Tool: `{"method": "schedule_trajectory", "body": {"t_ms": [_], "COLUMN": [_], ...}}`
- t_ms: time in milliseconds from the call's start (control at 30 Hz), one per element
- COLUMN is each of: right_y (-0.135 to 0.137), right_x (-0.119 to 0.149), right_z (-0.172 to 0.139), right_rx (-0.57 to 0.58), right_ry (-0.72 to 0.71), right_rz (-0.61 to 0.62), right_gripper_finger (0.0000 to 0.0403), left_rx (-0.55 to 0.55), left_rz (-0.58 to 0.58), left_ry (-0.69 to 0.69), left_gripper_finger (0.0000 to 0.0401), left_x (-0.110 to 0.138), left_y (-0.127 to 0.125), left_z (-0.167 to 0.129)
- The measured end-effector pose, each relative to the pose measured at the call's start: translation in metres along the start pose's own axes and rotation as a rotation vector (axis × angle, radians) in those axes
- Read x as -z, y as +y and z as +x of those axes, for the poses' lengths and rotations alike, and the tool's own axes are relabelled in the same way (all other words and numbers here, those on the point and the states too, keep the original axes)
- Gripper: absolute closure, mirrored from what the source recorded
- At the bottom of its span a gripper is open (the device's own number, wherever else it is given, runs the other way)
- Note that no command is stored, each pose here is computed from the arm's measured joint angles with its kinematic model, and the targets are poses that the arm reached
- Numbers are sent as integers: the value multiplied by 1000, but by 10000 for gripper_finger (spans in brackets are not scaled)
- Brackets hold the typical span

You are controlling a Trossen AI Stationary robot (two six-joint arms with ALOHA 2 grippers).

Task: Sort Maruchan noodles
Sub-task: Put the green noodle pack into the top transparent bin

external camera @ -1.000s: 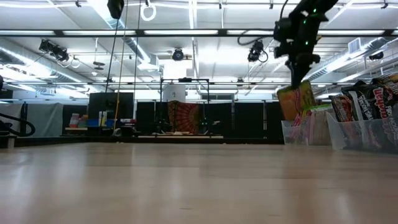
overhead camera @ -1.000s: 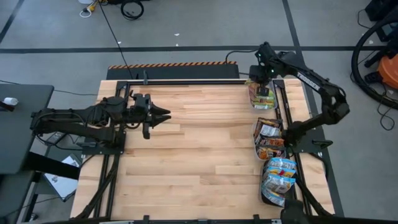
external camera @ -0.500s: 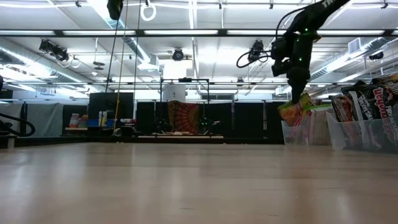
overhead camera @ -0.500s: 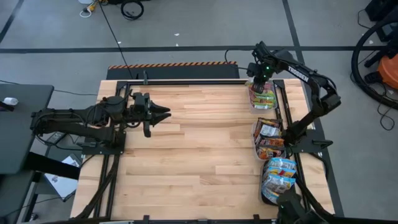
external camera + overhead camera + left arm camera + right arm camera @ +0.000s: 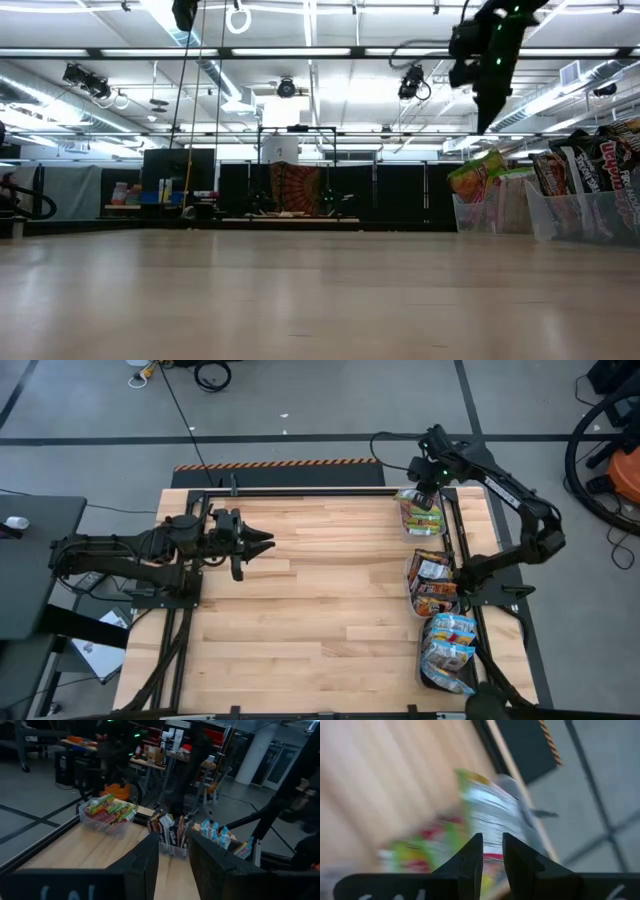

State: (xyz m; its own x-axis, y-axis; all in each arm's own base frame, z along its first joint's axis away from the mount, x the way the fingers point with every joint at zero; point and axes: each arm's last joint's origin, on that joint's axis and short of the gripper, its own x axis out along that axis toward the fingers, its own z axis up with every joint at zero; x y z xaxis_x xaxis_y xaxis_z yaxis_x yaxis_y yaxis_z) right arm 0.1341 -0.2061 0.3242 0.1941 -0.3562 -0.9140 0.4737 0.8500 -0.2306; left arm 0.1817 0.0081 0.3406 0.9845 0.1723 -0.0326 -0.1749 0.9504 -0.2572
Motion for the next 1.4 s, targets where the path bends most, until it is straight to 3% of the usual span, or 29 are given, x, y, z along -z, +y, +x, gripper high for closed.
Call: {"method": "schedule_trajectory", "body": {"t_ms": [167,367,433,567,733,1000,1200,1400], "right_y": [13,13,10,3,4,13,19,20], "right_x": [1,8,11,18,16,12,6,5], "right_z": [-12,27,40,45,37,53,74,71], "right_rx": [-180,-234,-213,-17,73,202,387,393], "right_ry": [-119,24,48,125,65,205,307,294], "right_rz": [133,364,443,622,737,674,649,635], "right_gripper_finger": [329,339,343,355,370,396,388,378], "left_rx": [-29,-53,-53,-53,-53,-54,-53,-4], "left_rz": [44,49,43,35,-8,-9,-7,-6], "left_ry": [-7,-13,-13,-13,-12,-5,-5,13], "left_gripper_finger": [292,292,292,292,292,292,292,292], "left_x": [0,0,0,0,0,1,1,1], "left_y": [1,2,2,2,2,2,2,0], "left_z": [0,0,0,0,0,0,0,0]}}
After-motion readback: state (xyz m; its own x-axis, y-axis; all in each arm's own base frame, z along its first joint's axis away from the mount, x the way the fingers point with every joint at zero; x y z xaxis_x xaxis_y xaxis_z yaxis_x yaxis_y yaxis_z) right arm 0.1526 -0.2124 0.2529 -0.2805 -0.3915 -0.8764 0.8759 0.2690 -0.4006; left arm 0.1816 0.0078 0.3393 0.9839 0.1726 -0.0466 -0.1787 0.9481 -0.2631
